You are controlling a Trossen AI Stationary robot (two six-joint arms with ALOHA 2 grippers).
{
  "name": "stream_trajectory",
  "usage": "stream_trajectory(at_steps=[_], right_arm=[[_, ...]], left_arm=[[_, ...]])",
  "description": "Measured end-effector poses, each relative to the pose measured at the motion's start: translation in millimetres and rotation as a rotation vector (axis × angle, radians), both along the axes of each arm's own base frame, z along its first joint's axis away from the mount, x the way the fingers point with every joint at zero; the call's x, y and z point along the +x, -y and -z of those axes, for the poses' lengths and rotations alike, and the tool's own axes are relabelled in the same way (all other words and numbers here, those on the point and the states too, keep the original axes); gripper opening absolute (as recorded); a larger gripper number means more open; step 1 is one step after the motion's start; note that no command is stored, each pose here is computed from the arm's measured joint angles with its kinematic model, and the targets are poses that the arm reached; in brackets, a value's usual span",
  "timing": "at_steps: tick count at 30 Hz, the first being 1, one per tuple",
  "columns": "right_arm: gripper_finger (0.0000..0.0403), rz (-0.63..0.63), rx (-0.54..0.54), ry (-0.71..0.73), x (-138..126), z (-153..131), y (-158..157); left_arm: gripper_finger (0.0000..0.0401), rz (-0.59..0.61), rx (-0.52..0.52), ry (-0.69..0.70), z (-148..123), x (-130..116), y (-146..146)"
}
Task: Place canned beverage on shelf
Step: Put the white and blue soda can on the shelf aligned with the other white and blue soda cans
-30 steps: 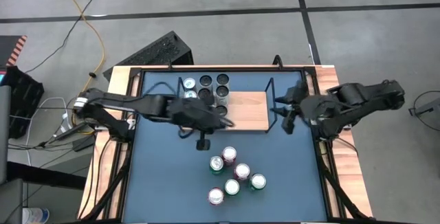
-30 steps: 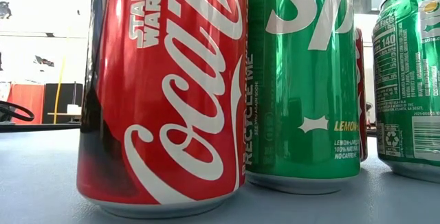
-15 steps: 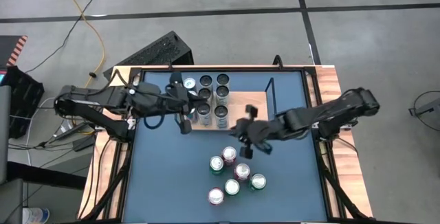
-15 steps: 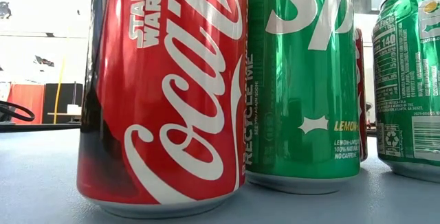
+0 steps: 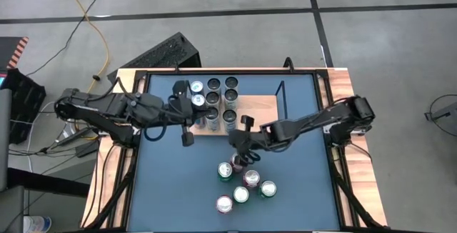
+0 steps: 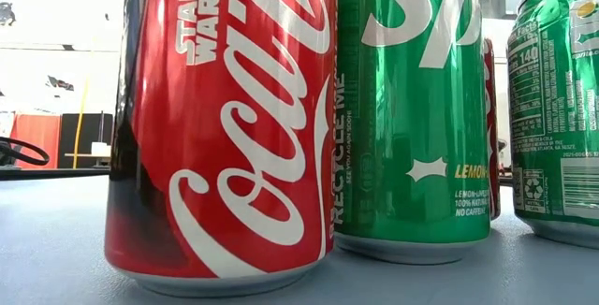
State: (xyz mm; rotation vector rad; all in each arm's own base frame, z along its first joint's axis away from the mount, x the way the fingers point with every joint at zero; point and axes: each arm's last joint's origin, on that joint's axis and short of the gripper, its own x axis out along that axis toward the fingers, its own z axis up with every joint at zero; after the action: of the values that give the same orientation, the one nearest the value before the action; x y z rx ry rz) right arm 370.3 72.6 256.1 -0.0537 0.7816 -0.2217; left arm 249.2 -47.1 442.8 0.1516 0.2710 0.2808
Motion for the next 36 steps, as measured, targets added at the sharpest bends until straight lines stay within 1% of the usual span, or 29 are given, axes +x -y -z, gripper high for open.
stream_trajectory(at_steps=[5,13,16,26,31,36], right_arm=[[0.0,0.008,-0.014,-0.016,5.9,6.3,11.8],[0.0,0.051,-0.029,-0.003,7.8,1.3,34.9],[0.0,0.049,-0.012,-0.008,8.4,1.6,40.6],[0.0,0.055,-0.029,-0.021,8.4,2.0,48.9],[0.0,0.068,-0.031,-0.022,8.7,2.1,54.1],[0.0,0.046,-0.033,-0.027,8.6,1.7,51.5]], left_arm=[[0.0,-0.012,0.012,-0.01,1.0,-1.4,3.4],[0.0,0.007,0.055,-0.031,1.7,-2.1,5.5],[0.0,0.008,0.06,-0.032,1.7,-2.1,5.5],[0.0,0.011,0.077,-0.036,1.6,-1.9,5.4],[0.0,-0.015,0.084,-0.035,1.4,-2.1,4.7],[0.0,-0.016,0.089,-0.036,1.4,-2.1,4.6]])
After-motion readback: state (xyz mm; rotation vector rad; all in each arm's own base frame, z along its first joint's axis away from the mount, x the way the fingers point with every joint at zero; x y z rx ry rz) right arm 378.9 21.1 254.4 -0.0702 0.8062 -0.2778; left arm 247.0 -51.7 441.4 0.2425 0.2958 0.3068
